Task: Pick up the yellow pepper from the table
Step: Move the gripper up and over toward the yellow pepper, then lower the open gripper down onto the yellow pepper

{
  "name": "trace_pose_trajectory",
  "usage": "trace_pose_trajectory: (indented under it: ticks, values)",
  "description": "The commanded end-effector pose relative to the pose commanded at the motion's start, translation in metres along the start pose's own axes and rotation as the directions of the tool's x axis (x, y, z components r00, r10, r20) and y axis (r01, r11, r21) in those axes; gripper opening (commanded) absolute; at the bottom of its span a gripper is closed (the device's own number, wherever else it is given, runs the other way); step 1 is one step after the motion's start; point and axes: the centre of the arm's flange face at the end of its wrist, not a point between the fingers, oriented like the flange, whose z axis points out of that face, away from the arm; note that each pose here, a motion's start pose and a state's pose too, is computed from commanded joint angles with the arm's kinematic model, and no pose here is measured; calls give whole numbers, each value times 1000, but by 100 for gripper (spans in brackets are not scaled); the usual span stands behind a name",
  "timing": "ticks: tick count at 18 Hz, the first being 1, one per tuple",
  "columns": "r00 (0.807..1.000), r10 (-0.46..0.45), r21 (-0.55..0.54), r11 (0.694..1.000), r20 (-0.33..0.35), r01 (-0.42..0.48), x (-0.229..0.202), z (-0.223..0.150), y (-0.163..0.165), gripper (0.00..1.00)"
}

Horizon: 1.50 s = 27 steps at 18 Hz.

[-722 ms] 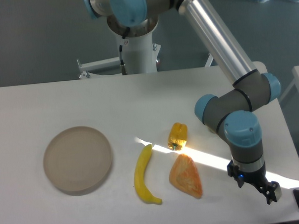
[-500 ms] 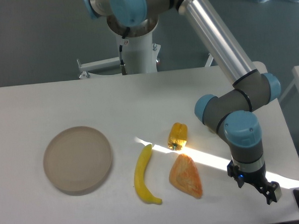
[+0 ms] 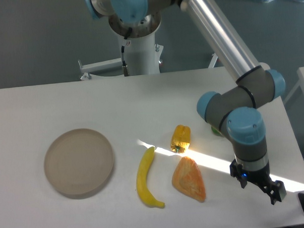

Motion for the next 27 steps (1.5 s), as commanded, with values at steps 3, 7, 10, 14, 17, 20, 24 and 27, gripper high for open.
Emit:
trace_pose_trajectory:
  ticks: [3,7,10,14,17,20,24,27]
  values:
    - [998,-4,-20,1000,-55,3,14,-26,14,100]
    - [983,-70,-3,998,-169,70,31,-76,49,100]
    - [946,-180,37,980,-270,197,55,-90,70,100]
    - [899,-297,-4,950,-321,313,87,-87,71,100]
    - [872,-324,-26,940,-366,339,112,-74,67,100]
    - [862,-324,-27,940,-390,341,133,-73,67,100]
    - [878,-319,0,940,-357,341,155,-63,71,100]
    - [878,-306,-2,945,-367,328,176,-53,65,100]
